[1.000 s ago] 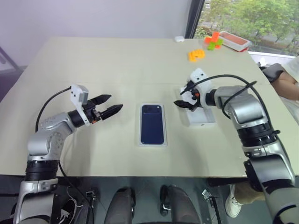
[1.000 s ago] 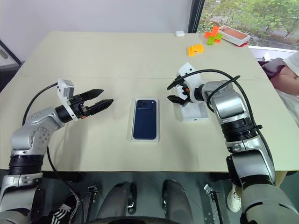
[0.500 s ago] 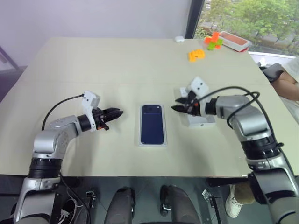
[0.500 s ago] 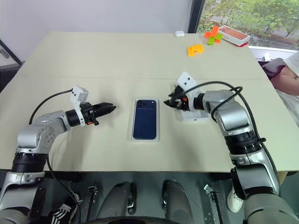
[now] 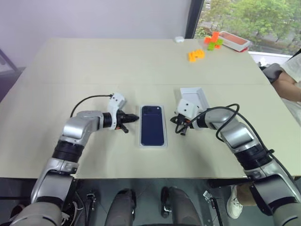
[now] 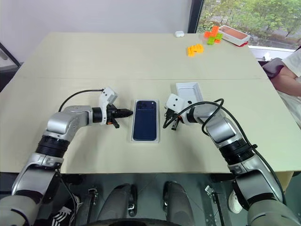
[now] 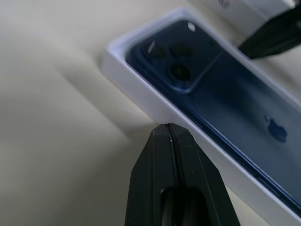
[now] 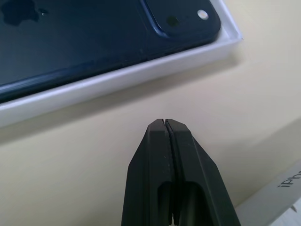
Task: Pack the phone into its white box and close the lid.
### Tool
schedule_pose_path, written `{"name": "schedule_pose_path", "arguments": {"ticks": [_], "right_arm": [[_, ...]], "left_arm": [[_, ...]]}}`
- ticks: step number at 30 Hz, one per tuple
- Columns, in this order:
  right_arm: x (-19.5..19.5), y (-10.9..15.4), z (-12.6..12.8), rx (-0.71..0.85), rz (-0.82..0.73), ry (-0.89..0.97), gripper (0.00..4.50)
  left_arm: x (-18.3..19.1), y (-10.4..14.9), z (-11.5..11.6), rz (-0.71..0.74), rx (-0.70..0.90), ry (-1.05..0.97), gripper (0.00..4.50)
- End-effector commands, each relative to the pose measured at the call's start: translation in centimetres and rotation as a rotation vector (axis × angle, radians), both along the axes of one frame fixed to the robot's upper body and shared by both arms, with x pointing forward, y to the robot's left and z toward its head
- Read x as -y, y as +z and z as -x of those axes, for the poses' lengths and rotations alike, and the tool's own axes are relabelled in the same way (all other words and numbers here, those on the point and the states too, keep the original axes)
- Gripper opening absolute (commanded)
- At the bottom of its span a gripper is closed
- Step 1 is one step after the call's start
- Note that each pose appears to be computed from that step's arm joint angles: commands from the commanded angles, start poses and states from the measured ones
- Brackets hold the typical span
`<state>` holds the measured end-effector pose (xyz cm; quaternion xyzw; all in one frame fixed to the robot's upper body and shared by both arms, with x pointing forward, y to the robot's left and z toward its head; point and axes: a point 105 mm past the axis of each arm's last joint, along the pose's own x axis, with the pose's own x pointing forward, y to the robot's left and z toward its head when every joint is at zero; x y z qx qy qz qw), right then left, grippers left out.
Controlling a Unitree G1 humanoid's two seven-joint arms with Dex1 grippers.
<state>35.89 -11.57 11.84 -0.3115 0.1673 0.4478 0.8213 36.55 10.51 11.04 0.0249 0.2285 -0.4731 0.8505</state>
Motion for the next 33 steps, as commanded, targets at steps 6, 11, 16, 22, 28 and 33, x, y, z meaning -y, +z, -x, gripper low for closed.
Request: {"name": "schedule_pose_path", "arguments": {"ticks": [6,11,16,22,28,33], "right_arm": [[1.5,1.5,0.7,0.019,0.006,0.026,0.04],[3.7,1.8,0.2,0.029,0.046,-0.02,0.04],[5.6,2.1,-0.1,0.032,0.079,-0.05,0.04],[5.4,1.8,0.5,0.015,0.074,-0.035,0.04],[5.4,1.6,0.5,0.015,0.081,-0.035,0.04],[5.4,1.8,0.2,0.027,0.09,-0.028,0.04]], "left_arm": [[4.2,0.0,1.4,0.053,-0.098,-0.156,0.0],[6.5,0.4,1.4,0.087,-0.092,-0.2,0.0],[8.5,1.0,1.4,0.121,-0.094,-0.24,0.0],[8.3,0.6,0.6,0.096,-0.064,-0.209,0.0],[7.8,0.8,0.1,0.096,-0.048,-0.189,0.0],[7.5,1.2,0.3,0.102,-0.024,-0.203,0.0]]}}
